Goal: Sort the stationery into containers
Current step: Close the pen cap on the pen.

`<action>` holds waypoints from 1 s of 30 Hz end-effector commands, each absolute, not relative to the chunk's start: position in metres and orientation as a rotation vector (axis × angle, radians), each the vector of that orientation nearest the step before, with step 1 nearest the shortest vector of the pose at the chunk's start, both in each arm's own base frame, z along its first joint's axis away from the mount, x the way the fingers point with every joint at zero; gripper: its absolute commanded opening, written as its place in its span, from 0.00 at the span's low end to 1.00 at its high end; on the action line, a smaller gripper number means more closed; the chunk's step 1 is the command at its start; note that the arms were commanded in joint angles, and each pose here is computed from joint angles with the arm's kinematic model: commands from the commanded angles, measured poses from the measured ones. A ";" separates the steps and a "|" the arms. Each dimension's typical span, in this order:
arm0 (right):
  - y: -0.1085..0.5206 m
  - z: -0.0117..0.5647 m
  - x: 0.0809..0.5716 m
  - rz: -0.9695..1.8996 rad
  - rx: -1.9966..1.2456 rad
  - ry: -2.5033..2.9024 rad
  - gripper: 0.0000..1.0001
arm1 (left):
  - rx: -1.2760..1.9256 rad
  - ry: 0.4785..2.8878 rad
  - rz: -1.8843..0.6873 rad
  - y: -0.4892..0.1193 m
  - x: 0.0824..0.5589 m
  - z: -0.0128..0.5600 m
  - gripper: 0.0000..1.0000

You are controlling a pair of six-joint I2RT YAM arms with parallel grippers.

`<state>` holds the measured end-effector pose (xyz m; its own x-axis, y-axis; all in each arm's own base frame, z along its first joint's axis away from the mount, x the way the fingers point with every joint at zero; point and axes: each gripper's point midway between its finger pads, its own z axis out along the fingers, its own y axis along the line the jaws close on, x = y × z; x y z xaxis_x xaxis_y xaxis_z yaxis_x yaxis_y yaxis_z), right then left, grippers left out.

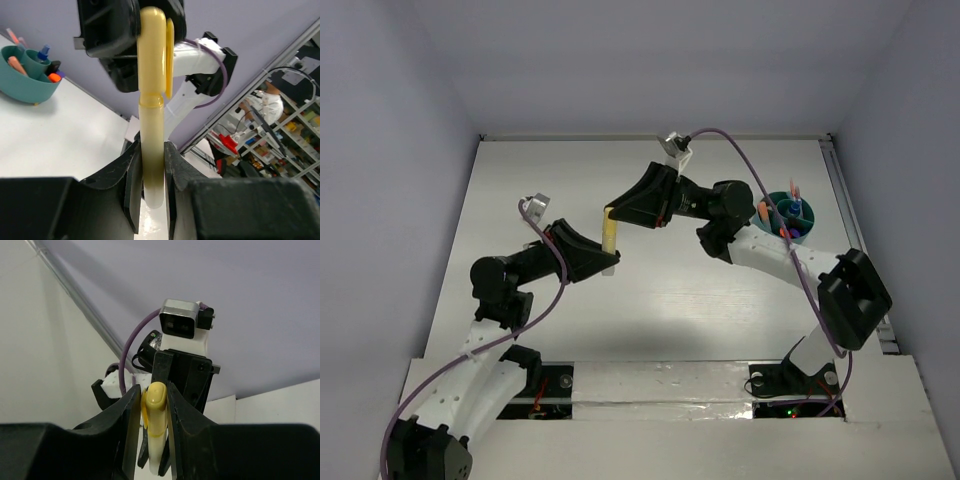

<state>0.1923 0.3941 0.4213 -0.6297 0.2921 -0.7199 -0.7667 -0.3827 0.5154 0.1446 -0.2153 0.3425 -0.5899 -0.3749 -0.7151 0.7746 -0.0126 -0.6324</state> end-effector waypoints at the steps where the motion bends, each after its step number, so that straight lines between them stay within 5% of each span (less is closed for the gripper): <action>1: 0.394 0.403 0.164 2.008 -0.904 1.225 0.00 | 0.411 1.375 -1.618 -0.211 0.160 0.359 0.00; 30: 0.412 0.268 0.177 1.720 -0.752 1.751 0.00 | 0.405 1.347 -1.481 -0.210 0.186 0.364 0.00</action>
<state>0.2231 0.3964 0.3502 -0.5856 0.2507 -0.7709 -0.7968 -0.0031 0.6042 0.1718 -0.2190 0.2894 -0.6440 -0.3063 -0.7010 0.6962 0.1453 -0.7030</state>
